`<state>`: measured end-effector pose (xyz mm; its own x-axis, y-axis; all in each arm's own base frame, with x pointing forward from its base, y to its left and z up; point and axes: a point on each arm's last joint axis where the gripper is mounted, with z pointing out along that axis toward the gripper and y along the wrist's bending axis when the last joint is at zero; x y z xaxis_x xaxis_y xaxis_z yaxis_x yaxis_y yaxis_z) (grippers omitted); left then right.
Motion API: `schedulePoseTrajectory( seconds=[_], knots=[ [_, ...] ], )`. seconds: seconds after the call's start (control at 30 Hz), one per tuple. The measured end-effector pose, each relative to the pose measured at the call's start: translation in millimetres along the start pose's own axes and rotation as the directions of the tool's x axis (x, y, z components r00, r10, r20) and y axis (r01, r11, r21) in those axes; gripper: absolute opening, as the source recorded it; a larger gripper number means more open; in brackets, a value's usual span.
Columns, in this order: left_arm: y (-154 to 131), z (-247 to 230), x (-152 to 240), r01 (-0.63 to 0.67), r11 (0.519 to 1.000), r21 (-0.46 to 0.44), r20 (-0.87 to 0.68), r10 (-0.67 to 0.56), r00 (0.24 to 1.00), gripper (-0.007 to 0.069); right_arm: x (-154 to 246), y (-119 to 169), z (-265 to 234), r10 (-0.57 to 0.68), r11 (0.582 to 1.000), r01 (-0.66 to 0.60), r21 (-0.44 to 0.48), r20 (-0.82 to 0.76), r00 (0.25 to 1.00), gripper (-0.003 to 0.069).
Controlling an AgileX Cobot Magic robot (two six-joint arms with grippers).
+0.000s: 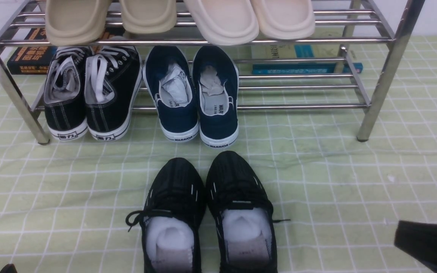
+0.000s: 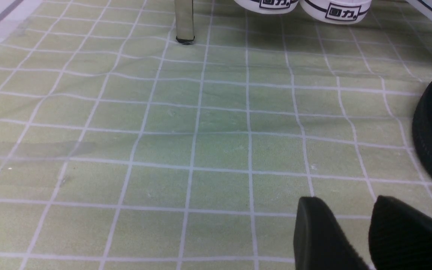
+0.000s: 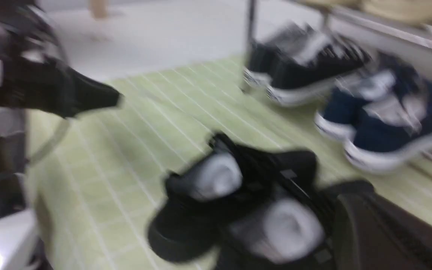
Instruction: Take the shoes off the shelf with your hand from the green coffee tablecloth.
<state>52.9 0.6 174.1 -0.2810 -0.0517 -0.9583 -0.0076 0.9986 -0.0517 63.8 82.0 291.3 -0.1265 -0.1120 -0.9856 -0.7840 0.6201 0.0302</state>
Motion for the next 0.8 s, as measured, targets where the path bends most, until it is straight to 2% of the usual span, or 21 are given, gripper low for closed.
schedulePoseTrajectory(
  seconds=[0.13,0.17,0.23,0.37,0.57,0.63,0.8],
  knots=[
    [0,0,0,0.000,1.000,0.000,0.000,0.000,1.000,0.0242,28,-16,-12,0.069,0.983,-0.070,0.170,0.011,0.998,0.0026],
    [0,0,0,0.000,1.000,0.000,0.000,0.000,1.000,0.0242,29,-17,-14,0.068,0.981,-0.070,0.178,0.017,0.998,0.0027],
    [0,0,0,0.000,1.000,0.000,0.000,0.000,1.000,0.0242,46,-24,-21,0.078,0.957,-0.082,0.277,0.026,0.997,0.0028],
    [0,0,0,0.000,1.000,0.000,0.000,0.000,1.000,0.0242,74,-30,-31,0.086,0.913,-0.100,0.395,0.054,0.995,0.0034],
    [0,0,0,0.000,1.000,0.000,0.000,0.000,1.000,0.0242,106,-35,-37,0.095,0.840,-0.124,0.529,0.083,0.992,0.0041],
    [0,0,0,0.000,1.000,0.000,0.000,0.000,1.000,0.0242,110,-36,-38,0.099,0.826,-0.129,0.549,0.084,0.992,0.0041],
    [0,0,0,0.000,1.000,0.000,0.000,0.000,1.000,0.0242,115,-39,-43,0.138,0.761,-0.163,0.628,0.089,0.986,0.0050]
  ],
)
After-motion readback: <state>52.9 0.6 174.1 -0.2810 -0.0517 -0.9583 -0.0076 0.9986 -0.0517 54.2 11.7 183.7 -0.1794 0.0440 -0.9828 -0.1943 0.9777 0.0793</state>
